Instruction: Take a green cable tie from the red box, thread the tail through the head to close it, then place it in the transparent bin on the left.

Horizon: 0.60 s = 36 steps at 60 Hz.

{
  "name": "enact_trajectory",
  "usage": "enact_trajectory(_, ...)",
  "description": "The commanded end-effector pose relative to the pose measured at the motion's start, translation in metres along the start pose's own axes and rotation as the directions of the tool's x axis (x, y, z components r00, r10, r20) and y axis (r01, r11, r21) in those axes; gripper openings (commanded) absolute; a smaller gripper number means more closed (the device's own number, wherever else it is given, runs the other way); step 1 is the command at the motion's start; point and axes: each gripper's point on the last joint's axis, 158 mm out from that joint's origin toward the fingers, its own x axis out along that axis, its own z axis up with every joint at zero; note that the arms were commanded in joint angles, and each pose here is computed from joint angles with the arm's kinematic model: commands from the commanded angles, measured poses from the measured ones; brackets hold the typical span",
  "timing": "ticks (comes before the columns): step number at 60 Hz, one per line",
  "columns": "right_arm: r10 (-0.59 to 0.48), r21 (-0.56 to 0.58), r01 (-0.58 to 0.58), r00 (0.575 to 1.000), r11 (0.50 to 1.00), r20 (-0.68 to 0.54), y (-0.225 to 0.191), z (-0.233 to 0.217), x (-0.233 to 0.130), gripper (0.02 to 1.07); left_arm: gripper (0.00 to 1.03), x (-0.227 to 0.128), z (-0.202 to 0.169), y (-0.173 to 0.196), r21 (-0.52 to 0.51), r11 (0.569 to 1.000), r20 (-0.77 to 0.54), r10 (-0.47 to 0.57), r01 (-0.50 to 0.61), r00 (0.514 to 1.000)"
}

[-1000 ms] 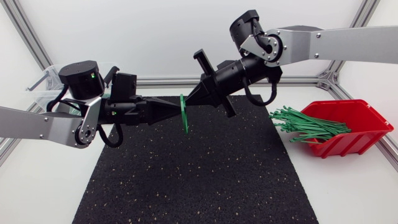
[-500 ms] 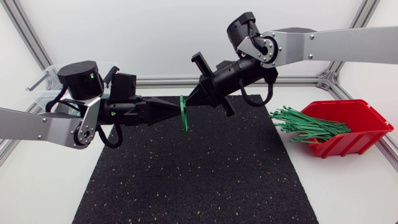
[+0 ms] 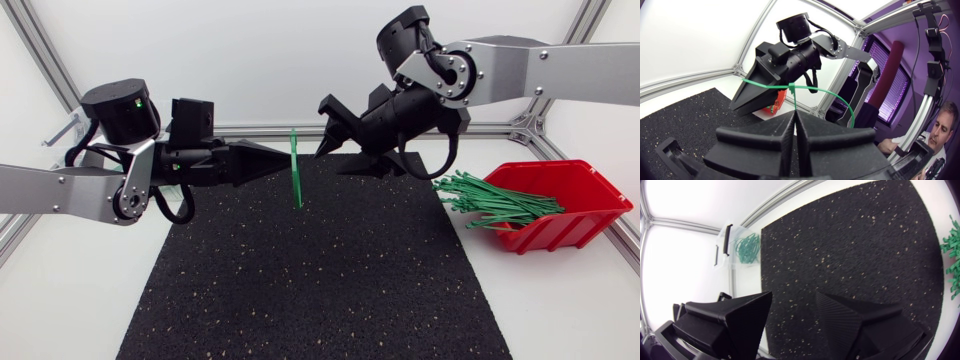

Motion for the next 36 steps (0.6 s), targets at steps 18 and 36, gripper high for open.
enact_trajectory(18, -0.303, -0.17, 0.37, 0.897, 0.913, 0.323, -0.074, 0.044, -0.01, 0.78, 0.04, -0.005, 0.006, 0.051, 0.018, 0.98, -0.055, 0.198, -0.198, 0.979)
enact_trajectory(36, -0.369, -0.204, 0.52, 0.785, 0.829, 0.498, -0.099, 0.063, -0.031, 0.78, 0.04, -0.023, 0.014, 0.081, 0.129, 0.899, -0.108, 0.432, -0.418, 0.896)
